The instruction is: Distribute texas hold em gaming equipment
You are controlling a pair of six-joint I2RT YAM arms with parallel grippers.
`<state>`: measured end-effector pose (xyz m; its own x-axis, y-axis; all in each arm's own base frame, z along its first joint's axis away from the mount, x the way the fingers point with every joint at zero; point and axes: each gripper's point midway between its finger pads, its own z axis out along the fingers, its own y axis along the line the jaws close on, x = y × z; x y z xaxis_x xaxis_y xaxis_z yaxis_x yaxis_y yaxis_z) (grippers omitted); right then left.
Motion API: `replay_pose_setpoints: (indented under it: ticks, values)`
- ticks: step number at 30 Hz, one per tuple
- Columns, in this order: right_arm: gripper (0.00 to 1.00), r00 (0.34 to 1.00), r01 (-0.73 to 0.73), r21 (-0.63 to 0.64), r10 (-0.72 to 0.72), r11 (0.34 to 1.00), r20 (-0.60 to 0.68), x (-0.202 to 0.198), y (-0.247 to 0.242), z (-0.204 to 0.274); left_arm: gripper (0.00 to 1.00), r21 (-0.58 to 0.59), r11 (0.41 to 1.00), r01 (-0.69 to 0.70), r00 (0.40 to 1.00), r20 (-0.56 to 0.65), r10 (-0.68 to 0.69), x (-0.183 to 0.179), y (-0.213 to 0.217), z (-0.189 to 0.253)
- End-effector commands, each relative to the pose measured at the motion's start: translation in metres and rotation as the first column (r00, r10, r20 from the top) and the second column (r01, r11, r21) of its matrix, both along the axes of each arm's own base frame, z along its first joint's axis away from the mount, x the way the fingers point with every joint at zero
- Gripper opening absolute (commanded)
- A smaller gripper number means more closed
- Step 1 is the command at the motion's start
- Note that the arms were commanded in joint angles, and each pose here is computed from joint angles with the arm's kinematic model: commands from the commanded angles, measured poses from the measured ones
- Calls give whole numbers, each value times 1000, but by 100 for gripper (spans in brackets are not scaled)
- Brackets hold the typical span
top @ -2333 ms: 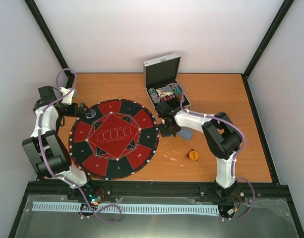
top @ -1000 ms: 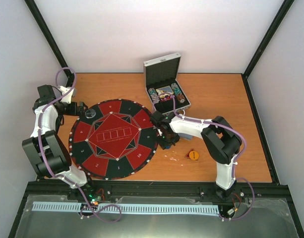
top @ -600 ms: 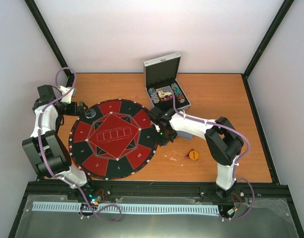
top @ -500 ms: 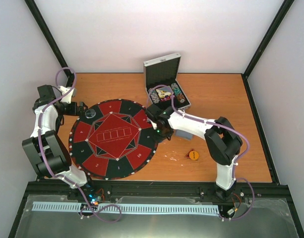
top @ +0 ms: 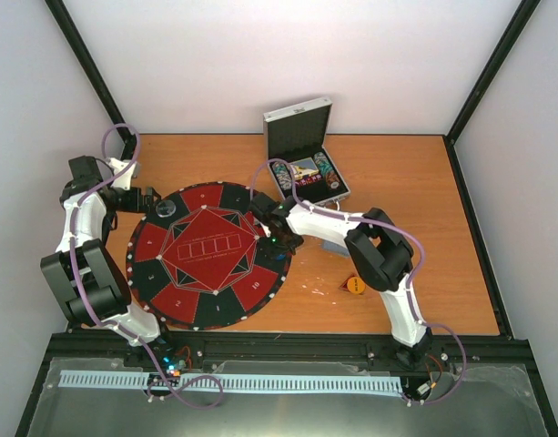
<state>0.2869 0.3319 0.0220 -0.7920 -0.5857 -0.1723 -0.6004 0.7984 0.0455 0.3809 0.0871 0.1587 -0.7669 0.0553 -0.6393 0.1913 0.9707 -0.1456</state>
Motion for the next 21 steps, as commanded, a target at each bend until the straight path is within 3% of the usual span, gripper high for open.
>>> replay_pose_setpoints:
  ticks: [1,5,10,17,21]
  values:
    - [83,999,-32,3,31,999,26,-3,4,21,100,-5,1000,2,1000,20,-2,4,0,11]
    - [100,997,-40,97,33,994,76,-2,13,66,100,-14,1000,9,1000,29,-9,6,-1,17]
    - [100,990,-9,118,-8,993,138,-12,-14,115,100,-6,1000,11,999,35,-11,4,-1,20]
    - [100,974,210,-43,-206,977,90,-46,-120,100,100,-12,1000,13,999,37,-13,6,-2,20]
    - [100,931,366,-20,-366,930,12,-64,-167,83,100,-18,1000,18,999,39,-18,7,-4,21]
